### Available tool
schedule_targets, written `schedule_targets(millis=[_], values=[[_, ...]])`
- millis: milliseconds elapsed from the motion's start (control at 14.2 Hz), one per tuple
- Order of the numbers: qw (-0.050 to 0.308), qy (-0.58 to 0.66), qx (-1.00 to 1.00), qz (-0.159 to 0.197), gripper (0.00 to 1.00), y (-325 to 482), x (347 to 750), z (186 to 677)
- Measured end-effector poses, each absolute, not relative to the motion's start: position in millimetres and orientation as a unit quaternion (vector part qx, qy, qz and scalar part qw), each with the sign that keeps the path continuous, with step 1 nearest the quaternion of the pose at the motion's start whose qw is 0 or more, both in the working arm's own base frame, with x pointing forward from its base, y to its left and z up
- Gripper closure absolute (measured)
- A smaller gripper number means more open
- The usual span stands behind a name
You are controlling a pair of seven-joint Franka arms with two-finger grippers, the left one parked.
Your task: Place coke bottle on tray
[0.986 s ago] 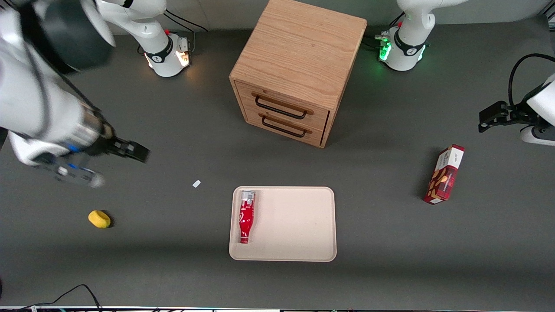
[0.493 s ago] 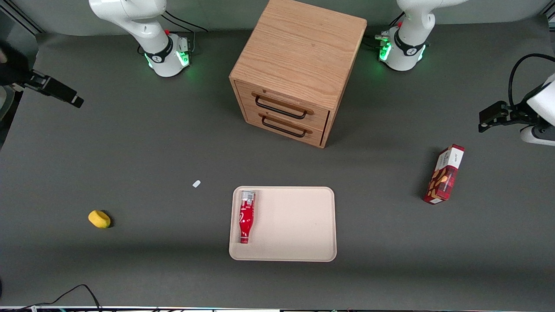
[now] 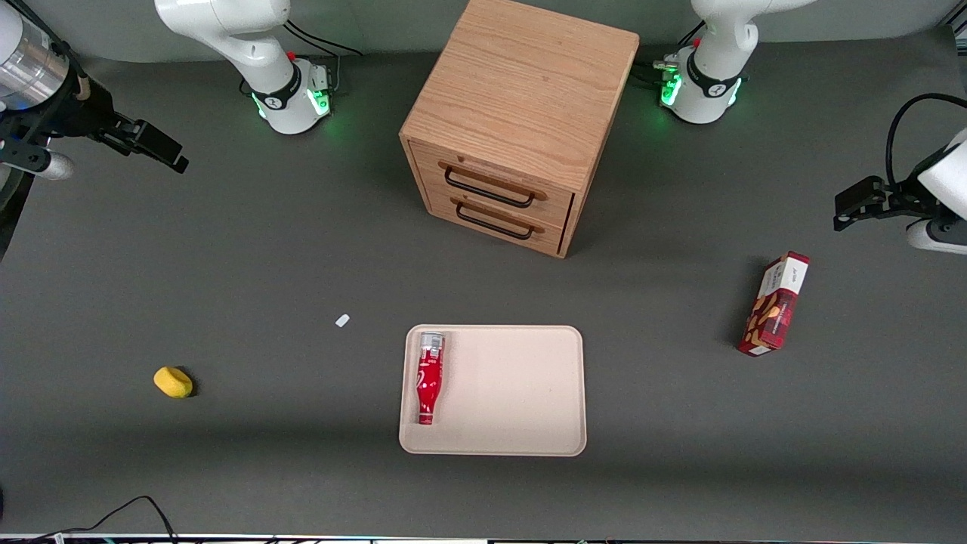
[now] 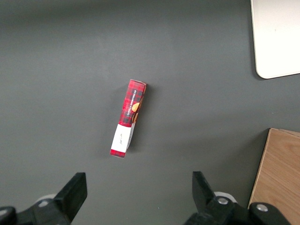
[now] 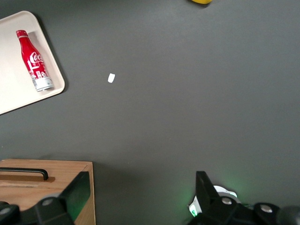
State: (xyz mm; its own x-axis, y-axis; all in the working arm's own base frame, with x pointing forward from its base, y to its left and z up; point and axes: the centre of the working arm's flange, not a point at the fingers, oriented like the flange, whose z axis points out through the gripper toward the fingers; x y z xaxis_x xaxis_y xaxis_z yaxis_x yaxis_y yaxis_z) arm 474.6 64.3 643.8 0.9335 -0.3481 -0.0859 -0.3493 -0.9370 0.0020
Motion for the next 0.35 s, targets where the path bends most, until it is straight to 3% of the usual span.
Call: schedule_targets(millis=[352], values=[[0.007, 0.156, -0.987, 0.046, 0.00, 63.6, 475.6, 639.8]])
